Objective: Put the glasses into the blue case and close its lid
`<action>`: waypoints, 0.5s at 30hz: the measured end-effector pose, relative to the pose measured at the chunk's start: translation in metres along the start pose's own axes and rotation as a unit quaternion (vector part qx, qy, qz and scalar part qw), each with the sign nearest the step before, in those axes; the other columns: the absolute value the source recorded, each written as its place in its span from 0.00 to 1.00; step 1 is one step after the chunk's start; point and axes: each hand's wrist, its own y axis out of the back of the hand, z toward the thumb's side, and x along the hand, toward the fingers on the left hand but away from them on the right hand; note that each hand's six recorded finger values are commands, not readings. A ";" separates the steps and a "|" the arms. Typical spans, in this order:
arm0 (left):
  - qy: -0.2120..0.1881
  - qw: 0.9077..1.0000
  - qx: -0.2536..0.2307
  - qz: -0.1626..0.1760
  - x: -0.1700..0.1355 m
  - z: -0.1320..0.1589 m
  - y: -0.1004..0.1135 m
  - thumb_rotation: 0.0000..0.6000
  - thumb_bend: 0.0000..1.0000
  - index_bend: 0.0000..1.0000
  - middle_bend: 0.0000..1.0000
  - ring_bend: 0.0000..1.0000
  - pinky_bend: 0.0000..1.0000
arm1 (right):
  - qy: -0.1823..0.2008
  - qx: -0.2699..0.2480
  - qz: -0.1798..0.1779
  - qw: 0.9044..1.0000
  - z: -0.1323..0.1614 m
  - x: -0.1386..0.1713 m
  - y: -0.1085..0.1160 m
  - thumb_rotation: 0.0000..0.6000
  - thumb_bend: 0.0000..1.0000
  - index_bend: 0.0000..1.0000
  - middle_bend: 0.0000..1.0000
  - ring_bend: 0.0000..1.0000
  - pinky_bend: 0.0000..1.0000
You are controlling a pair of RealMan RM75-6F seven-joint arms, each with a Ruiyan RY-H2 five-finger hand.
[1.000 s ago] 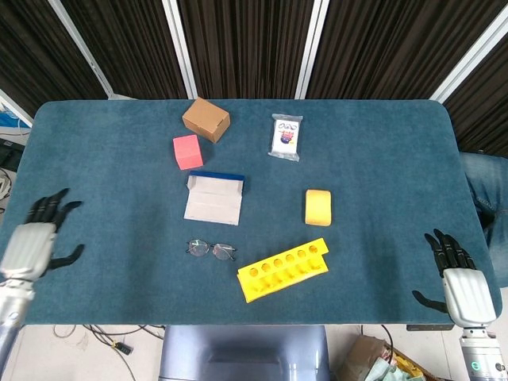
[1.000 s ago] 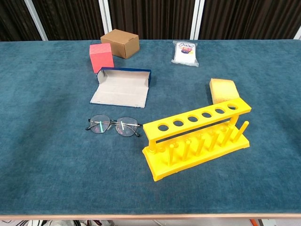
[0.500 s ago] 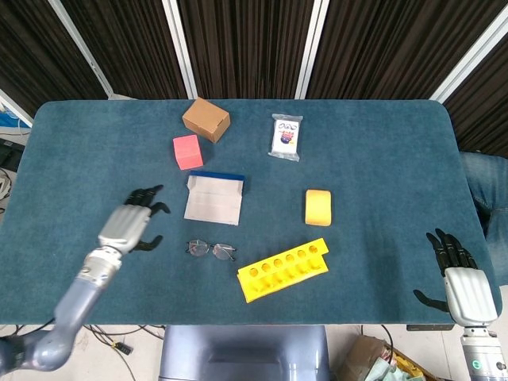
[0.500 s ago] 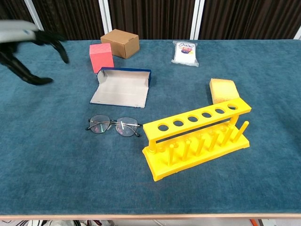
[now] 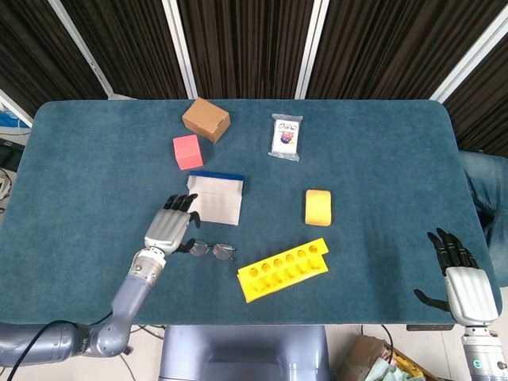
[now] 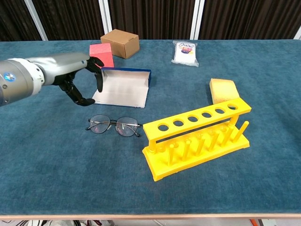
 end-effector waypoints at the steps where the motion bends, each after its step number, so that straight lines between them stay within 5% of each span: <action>1: 0.000 1.000 0.001 -0.001 0.001 0.001 -0.002 1.00 0.33 0.47 0.07 0.00 0.00 | 0.000 0.000 0.000 1.000 0.000 0.000 0.000 1.00 0.00 0.00 0.00 0.00 0.18; 15: -0.002 1.000 0.012 -0.027 0.012 0.018 -0.025 1.00 0.31 0.47 0.07 0.00 0.00 | -0.001 -0.002 0.002 1.000 -0.001 -0.001 0.000 1.00 0.00 0.00 0.00 0.00 0.18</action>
